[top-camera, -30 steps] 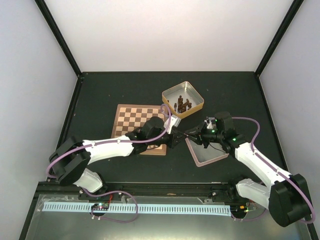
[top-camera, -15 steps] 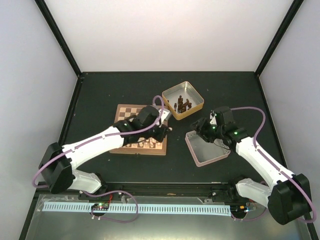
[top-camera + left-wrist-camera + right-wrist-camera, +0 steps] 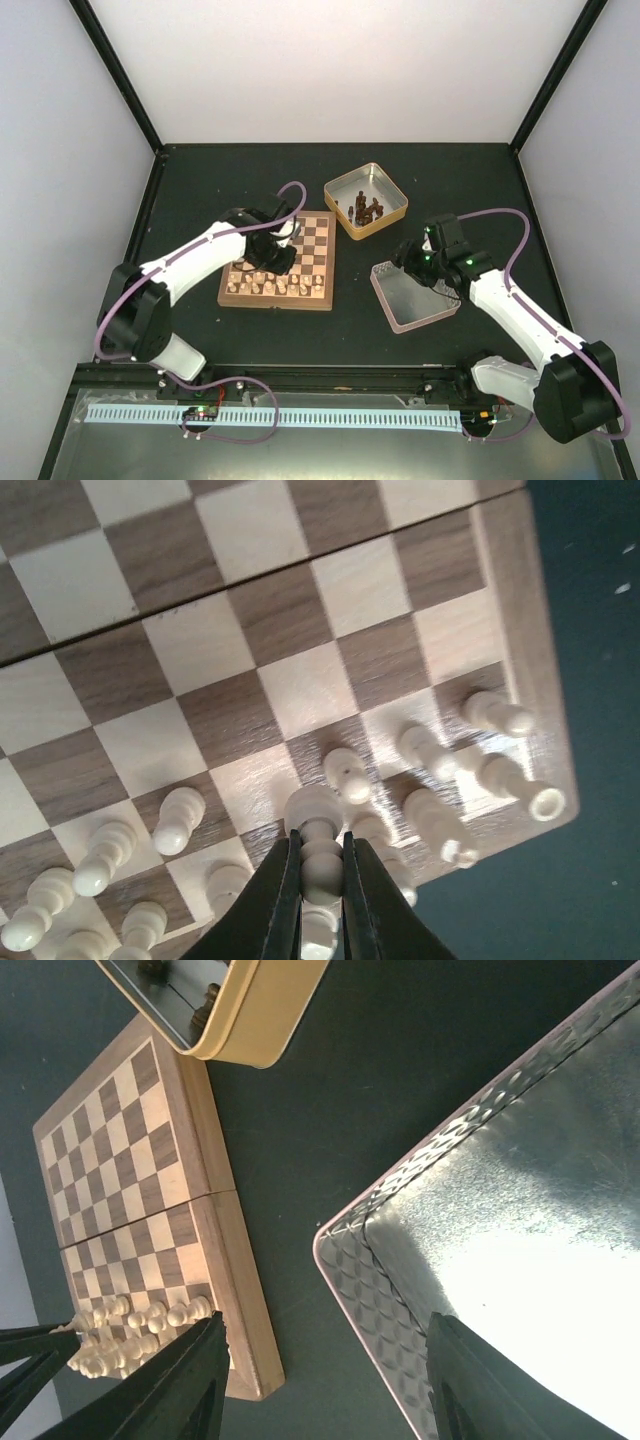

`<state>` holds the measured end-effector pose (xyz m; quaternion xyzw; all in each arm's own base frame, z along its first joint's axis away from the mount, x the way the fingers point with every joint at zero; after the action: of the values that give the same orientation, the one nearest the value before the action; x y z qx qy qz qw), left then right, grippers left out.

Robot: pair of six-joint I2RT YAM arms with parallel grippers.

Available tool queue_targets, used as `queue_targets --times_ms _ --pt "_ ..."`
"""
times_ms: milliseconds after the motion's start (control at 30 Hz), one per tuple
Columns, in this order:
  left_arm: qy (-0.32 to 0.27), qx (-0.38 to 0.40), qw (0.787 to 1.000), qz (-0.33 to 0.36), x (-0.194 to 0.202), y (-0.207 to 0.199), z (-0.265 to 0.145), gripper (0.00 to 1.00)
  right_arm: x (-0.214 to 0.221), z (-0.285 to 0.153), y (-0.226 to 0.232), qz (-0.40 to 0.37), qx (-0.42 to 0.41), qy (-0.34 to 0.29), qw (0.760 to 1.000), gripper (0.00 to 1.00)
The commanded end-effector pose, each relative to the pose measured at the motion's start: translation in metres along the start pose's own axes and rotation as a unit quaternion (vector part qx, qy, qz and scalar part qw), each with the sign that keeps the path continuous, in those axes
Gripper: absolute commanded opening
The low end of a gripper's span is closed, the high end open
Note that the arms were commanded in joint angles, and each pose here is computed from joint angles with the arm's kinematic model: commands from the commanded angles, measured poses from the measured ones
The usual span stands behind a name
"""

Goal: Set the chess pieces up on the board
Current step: Place the chess piece on the chessboard.

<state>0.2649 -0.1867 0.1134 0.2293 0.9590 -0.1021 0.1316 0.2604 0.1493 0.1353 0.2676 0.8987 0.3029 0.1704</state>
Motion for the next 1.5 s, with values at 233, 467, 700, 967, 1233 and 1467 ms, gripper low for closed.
queue_targets --times_ms 233,467,700,967,1233,1467 --pt "0.081 0.004 0.997 -0.008 -0.004 0.018 0.015 0.03 -0.006 0.002 -0.008 -0.013 0.020 -0.013 1.000 0.55" --pt "0.126 0.018 0.992 0.006 0.011 0.017 0.028 0.04 -0.006 0.001 -0.011 -0.014 0.026 -0.014 0.999 0.55" --pt "0.140 0.016 0.990 0.005 0.015 0.020 0.036 0.07 -0.006 0.002 -0.012 -0.016 0.030 -0.016 0.999 0.55" --pt "0.157 0.013 0.987 0.009 0.020 0.024 0.044 0.09 -0.007 0.002 -0.015 -0.014 0.036 -0.018 0.999 0.55" --pt "0.161 0.006 0.987 0.008 0.020 0.026 0.048 0.16 -0.008 0.002 -0.014 -0.014 0.038 -0.019 0.999 0.54" --pt "0.148 0.008 0.989 0.009 0.014 0.025 0.043 0.24 -0.008 0.000 -0.014 -0.015 0.037 -0.022 0.999 0.54"
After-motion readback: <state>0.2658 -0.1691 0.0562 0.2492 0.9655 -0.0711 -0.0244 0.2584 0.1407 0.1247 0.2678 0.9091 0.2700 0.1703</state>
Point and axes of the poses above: each gripper's point midway between its finger pads, its own z axis out along the fingers, its own y axis along the line the jaws close on, x = y × z, the point moved 1 cm from there along -z, back along the fingers, and after that the axes turned 8 degrees about z, right-handed, at the moved point
